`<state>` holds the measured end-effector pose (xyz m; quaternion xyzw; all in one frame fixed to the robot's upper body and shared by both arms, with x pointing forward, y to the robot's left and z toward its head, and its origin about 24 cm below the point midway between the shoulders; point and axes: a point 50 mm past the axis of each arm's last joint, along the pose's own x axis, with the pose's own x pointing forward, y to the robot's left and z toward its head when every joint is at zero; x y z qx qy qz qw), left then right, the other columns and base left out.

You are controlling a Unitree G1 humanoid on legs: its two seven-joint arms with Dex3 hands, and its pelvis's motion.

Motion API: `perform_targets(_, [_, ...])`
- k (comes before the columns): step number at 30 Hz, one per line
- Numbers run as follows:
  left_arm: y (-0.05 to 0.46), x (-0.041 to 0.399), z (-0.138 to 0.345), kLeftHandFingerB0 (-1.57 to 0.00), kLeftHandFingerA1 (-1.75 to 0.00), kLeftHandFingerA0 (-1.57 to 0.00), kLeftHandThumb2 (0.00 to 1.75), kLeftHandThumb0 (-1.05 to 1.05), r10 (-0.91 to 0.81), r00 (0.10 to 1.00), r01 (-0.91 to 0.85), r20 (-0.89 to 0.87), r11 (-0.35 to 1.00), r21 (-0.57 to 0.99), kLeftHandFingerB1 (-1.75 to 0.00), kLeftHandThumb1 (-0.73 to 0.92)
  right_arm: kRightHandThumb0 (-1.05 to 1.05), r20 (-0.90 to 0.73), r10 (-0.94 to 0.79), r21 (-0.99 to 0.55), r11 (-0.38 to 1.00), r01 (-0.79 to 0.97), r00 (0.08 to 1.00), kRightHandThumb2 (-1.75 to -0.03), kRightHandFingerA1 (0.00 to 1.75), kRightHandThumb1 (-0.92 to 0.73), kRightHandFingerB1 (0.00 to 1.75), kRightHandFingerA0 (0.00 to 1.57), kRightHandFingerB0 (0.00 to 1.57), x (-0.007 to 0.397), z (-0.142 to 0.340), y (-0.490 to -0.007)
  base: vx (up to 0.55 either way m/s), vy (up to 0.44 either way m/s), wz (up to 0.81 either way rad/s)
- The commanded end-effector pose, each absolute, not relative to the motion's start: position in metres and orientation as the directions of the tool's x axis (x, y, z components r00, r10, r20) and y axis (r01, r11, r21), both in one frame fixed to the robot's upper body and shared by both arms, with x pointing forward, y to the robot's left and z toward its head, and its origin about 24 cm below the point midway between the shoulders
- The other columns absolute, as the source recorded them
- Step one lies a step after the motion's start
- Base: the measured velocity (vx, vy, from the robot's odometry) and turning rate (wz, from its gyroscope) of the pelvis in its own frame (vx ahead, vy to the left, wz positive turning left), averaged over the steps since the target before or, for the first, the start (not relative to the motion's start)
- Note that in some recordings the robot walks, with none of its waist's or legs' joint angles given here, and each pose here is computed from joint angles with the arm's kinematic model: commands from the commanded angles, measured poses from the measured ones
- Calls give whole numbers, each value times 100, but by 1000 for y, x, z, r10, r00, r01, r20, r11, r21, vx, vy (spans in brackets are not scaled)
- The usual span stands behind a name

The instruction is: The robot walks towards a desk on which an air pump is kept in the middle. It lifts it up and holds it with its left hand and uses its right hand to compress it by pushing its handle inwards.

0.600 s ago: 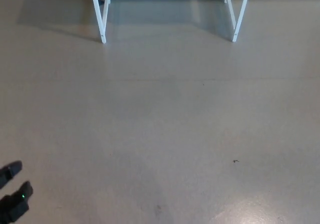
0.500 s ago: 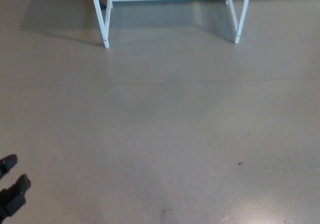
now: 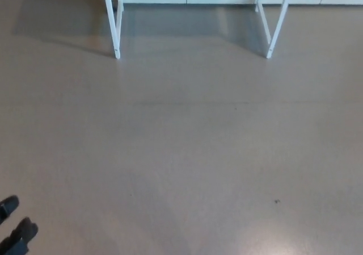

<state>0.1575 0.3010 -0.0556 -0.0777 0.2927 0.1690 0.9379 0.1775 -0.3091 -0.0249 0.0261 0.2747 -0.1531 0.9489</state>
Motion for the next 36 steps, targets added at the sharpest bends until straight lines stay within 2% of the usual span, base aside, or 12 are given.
perform_targets(1, [298, 130, -65, -37, -38, -45, 62, -16, 254, 725, -363, -640, 931, -42, -34, 75, 3, -589, -258, -31, 954, 298, 765, -66, 50, -89, 37, 34, 14, 151, -34, -309, 273, 144, 3])
perform_targets(8, [295, 112, -69, -34, -36, -42, 62, -17, 225, 711, -320, -666, 947, -22, -33, 82, 5, -624, -250, -27, 954, 300, 741, -67, 49, -86, 36, 32, 11, 131, -40, -310, 266, -18, 10])
perform_targets(15, [294, 110, -71, -37, -36, -44, 62, -18, 230, 700, -327, -676, 945, -18, -34, 78, 3, -629, -243, -34, 957, 287, 738, -67, 50, -85, 37, 34, 12, 126, -41, -312, 337, -184, 14])
perform_targets(18, [294, 107, -72, -35, -37, -44, 63, -16, 226, 694, -320, -684, 947, -12, -34, 77, 7, -638, -241, -38, 959, 282, 732, -67, 49, -89, 36, 31, 12, 125, -42, -313, 298, -110, 1])
perform_targets(19, [293, 106, -73, -35, -36, -43, 63, -17, 223, 693, -310, -685, 951, -3, -33, 83, 5, -639, -239, -39, 959, 279, 731, -67, 49, -89, 37, 30, 12, 124, -43, -313, 331, -44, -3])
perform_targets(27, [292, 104, -74, -35, -38, -46, 63, -16, 230, 688, -305, -688, 952, 14, -34, 78, 6, -640, -231, -38, 962, 269, 733, -67, 51, -89, 37, 33, 12, 121, -44, -314, 386, 94, -17])
perform_targets(36, [292, 99, -79, -34, -37, -44, 64, -17, 210, 687, -279, -696, 960, 14, -33, 84, 3, -648, -221, -52, 967, 248, 728, -66, 50, -87, 38, 33, 14, 117, -44, -313, 450, 36, -1])
